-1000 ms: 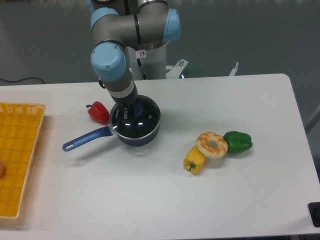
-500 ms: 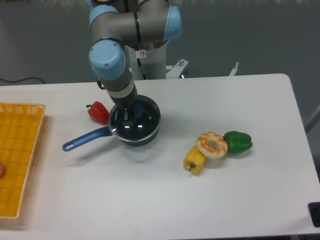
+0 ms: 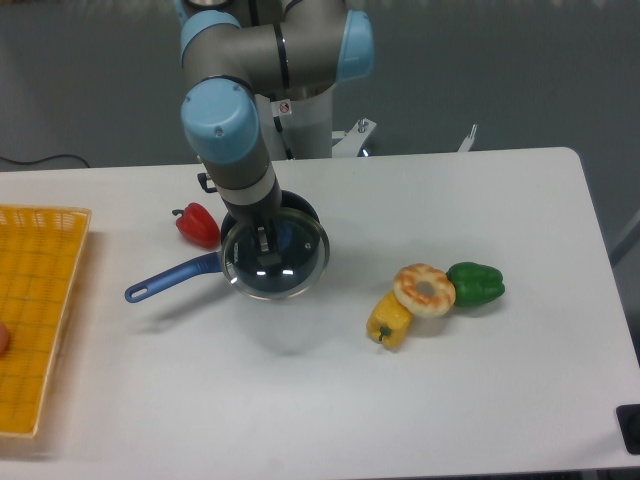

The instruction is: Open the lid

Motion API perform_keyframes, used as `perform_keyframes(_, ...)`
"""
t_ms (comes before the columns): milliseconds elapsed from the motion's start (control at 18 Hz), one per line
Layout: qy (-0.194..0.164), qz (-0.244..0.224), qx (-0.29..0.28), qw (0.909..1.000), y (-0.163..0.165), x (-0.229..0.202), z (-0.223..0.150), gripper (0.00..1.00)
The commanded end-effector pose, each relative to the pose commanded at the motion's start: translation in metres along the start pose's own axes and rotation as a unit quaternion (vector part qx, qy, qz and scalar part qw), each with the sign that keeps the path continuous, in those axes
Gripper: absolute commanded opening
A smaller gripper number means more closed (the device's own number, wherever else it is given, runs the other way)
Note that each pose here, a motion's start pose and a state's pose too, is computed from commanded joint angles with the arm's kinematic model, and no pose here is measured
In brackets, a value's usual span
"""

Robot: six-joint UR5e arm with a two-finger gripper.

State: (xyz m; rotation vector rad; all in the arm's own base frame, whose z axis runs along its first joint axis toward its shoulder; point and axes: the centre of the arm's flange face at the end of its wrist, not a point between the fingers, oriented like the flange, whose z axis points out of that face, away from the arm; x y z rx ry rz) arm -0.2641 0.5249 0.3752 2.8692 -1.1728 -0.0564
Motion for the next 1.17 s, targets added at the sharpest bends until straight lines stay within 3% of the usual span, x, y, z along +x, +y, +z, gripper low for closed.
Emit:
perform_keyframes(222, -0.001, -0.033, 0.001, 0.9995, -0.007, -0.017, 0.005, 0.43)
perform_keyframes(1167, 0.007, -0.044, -0.002, 0.9990, -0.010, -0.018, 0.015, 0.43)
